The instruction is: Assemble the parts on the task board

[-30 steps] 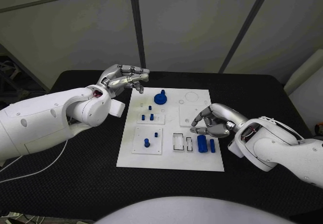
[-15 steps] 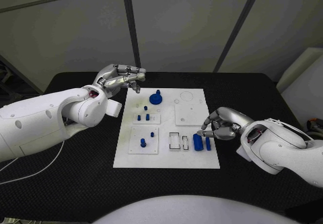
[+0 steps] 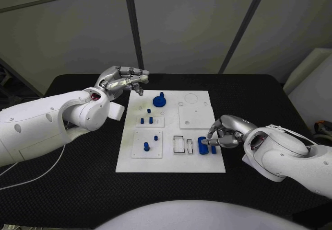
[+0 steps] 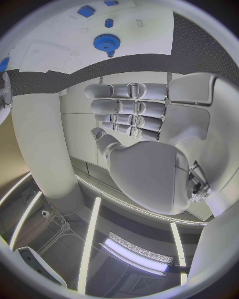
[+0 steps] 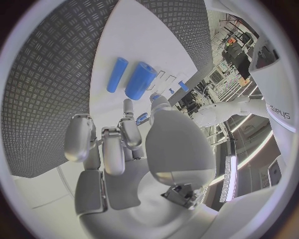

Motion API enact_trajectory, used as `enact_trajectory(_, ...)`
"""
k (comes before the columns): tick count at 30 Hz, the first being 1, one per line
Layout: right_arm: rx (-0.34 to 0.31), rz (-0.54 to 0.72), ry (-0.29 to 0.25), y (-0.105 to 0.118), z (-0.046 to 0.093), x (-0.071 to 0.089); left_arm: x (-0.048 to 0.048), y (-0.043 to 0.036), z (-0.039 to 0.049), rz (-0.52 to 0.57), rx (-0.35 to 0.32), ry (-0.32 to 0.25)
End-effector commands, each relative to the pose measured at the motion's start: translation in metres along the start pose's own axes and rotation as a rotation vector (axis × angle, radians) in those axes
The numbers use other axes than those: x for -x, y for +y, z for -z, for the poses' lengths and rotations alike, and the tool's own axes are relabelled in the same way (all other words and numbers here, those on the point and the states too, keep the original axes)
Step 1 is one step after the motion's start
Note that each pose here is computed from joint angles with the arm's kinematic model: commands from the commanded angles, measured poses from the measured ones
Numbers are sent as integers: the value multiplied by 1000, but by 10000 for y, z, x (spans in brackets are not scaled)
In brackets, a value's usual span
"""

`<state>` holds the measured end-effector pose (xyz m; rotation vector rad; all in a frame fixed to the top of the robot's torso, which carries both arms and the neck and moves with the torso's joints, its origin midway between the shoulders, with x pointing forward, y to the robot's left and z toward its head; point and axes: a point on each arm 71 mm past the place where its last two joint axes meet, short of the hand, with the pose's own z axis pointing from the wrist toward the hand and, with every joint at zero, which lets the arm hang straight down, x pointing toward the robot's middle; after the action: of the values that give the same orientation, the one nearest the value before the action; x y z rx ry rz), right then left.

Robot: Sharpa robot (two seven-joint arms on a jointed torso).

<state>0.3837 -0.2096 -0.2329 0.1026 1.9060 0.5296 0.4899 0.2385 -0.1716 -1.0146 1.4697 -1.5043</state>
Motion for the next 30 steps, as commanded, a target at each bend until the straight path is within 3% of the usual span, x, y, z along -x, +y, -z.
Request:
enact_trajectory(1, -12, 41, 21, 8, -10, -54, -9, -6, -2, 5, -4, 10)
enact_trajectory(17, -28, 76, 66, 28, -92, -211, -8, 5, 4, 6, -1, 11)
enact_trajectory(30, -32, 78, 58, 80, -169, -284, -4, 5, 11, 6, 1, 12)
